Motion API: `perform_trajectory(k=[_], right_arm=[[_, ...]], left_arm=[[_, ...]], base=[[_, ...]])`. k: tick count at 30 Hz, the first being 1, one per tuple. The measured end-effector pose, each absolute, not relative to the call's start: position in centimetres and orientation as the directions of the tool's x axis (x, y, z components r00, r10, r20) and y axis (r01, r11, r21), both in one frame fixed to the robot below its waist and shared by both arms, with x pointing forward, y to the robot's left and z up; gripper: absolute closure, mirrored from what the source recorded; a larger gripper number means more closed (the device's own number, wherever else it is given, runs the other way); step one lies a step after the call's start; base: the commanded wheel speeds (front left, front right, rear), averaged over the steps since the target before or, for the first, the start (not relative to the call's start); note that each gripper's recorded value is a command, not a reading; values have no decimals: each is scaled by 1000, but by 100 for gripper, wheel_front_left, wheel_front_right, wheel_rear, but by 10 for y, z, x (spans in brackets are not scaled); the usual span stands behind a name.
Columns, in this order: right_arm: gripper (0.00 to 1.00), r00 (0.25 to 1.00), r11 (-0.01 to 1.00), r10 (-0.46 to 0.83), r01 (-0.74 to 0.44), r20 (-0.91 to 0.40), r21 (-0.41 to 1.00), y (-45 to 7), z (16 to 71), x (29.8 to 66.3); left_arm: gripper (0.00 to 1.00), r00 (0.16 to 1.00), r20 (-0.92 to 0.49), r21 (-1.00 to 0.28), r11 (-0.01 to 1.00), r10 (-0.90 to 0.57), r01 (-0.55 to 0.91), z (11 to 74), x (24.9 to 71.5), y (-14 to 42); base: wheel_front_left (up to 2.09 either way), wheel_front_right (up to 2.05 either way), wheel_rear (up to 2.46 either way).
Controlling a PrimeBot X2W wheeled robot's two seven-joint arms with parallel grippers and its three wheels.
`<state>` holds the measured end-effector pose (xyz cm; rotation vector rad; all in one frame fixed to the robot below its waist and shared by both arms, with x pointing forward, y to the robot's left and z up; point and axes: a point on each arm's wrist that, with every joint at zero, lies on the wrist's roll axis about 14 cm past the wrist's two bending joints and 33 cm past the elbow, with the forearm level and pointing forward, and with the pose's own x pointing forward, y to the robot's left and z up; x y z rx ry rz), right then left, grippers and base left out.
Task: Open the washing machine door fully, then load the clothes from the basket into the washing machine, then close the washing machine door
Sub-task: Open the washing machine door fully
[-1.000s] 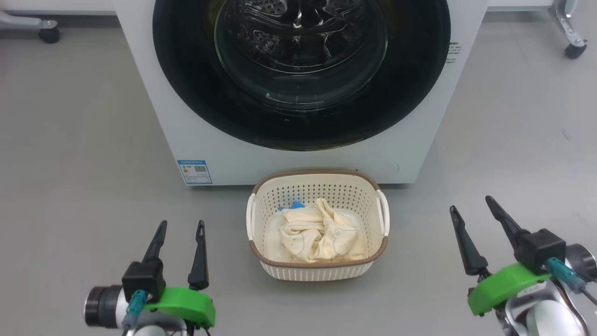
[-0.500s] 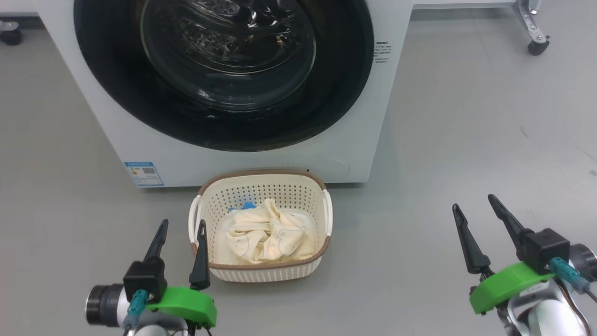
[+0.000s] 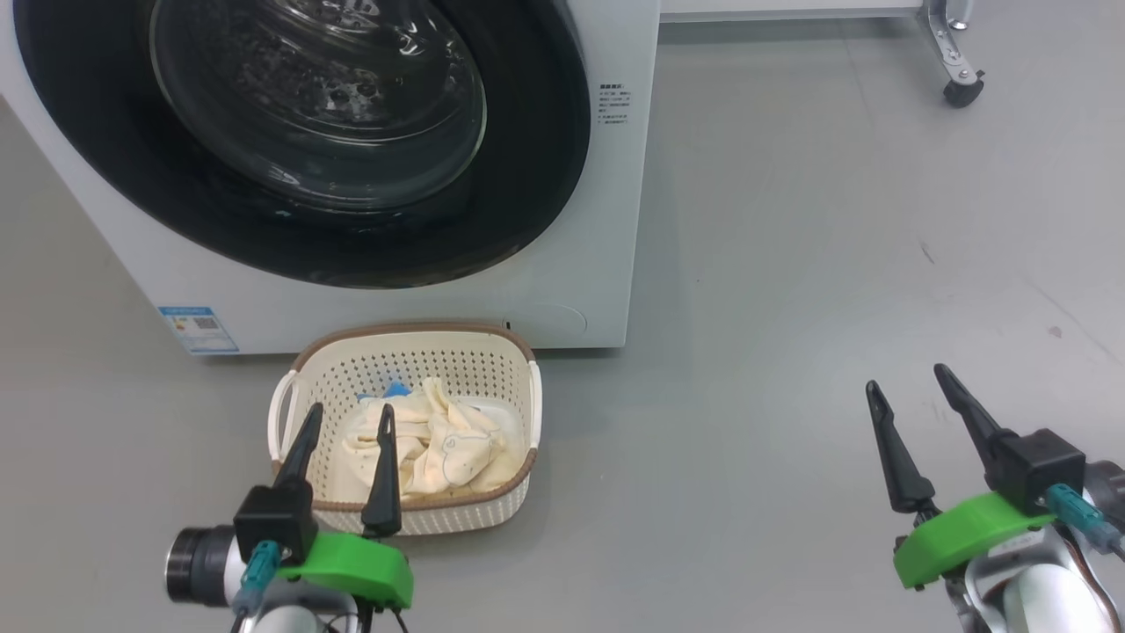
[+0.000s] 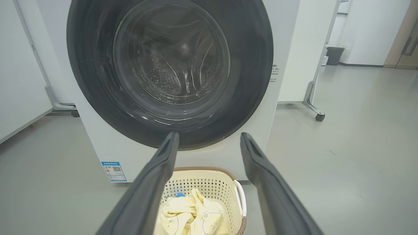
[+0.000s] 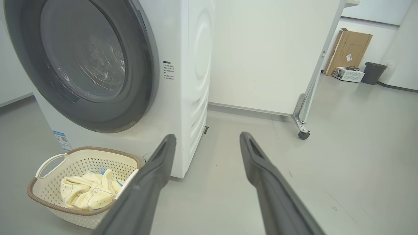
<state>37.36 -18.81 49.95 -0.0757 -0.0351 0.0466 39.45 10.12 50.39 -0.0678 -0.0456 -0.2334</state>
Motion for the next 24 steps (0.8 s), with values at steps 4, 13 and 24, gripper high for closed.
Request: perform_trajectory(k=[4,13,24], right_arm=[[0,998,996,48,-45,33,-76,-188,499,373],[0,999,996,45,-42,31,-76,-189,499,373],[0,998,996,47,-45,29,-75,-188,498,374]], left_arm=[[0,972,52,-58,971,-229,232,504,395,102],[0,972,47,-50,971,-232,234,502,395,102],[0,972,45,-50,972,-229,231,501,396,103]], base=[[50,50,-101],[8,8,-17],[0,0,0]])
